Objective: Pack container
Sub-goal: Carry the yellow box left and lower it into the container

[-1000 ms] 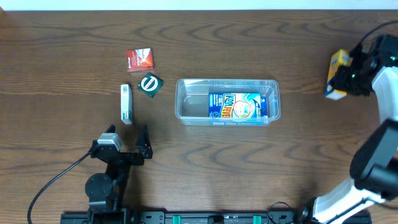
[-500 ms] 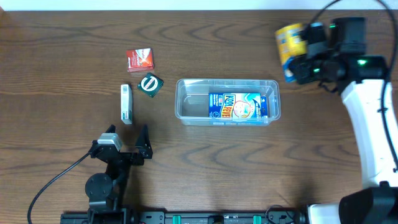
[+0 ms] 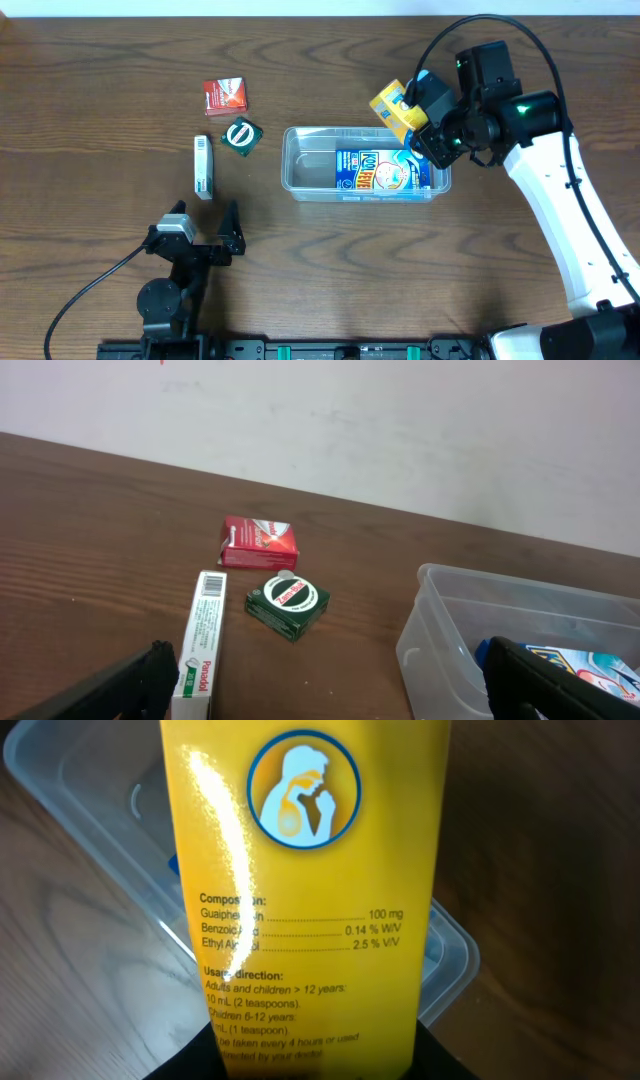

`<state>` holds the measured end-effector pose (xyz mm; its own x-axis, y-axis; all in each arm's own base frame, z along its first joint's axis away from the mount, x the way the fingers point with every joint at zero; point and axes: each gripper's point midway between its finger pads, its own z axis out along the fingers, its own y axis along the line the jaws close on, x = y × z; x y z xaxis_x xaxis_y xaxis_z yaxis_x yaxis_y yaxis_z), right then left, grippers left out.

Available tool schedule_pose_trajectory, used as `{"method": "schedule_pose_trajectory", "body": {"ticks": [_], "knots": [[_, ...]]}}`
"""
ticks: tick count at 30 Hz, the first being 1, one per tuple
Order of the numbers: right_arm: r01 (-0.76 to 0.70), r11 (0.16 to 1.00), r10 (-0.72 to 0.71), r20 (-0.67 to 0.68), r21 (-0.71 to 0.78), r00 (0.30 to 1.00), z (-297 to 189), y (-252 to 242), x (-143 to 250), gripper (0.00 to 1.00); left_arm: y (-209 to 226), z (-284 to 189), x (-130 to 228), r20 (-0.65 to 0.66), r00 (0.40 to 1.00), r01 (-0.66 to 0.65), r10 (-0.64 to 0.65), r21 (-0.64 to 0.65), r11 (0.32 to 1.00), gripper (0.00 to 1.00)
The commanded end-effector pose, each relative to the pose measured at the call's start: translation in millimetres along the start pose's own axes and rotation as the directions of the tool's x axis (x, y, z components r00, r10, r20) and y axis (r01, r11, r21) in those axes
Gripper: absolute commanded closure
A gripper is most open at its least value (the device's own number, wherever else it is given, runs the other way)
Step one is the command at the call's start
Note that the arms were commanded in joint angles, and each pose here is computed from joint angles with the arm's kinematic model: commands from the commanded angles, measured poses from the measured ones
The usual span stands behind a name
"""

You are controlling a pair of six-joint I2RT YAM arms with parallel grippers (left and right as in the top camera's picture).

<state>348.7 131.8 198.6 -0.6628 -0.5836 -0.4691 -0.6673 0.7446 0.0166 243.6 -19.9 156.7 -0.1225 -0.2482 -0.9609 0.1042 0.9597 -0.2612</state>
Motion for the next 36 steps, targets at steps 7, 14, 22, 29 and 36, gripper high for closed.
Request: {"method": "schedule_pose_trajectory", "body": {"ticks": [7, 14, 22, 29, 36], "knots": [[0.157, 0.987, -0.158, 0.045, 0.013, 0.986, -9, 3, -13, 0.66, 4, 1, 16, -0.048, 0.999, -0.001, 0.001, -0.01, 1.0, 0.02], [0.25, 0.968, -0.25, 0.041, 0.014, 0.967, 9, -3, -19, 0.63, 4, 1, 16, -0.048, 0.999, -0.001, 0.001, -0.01, 1.0, 0.02], [0.39, 0.921, -0.39, 0.022, -0.004, 0.921, 35, -4, -22, 0.64, 4, 1, 16, -0.048, 0.999, -0.001, 0.001, -0.01, 1.0, 0.02], [0.469, 0.882, -0.469, -0.001, -0.037, 0.883, 52, 0, -18, 0.63, 4, 1, 16, -0.048, 0.999, -0.001, 0.001, -0.01, 1.0, 0.02], [0.56, 0.825, -0.563, -0.018, -0.071, 0.826, 63, 2, -12, 0.64, 4, 1, 16, -0.048, 0.999, -0.001, 0.001, -0.01, 1.0, 0.02]]}}
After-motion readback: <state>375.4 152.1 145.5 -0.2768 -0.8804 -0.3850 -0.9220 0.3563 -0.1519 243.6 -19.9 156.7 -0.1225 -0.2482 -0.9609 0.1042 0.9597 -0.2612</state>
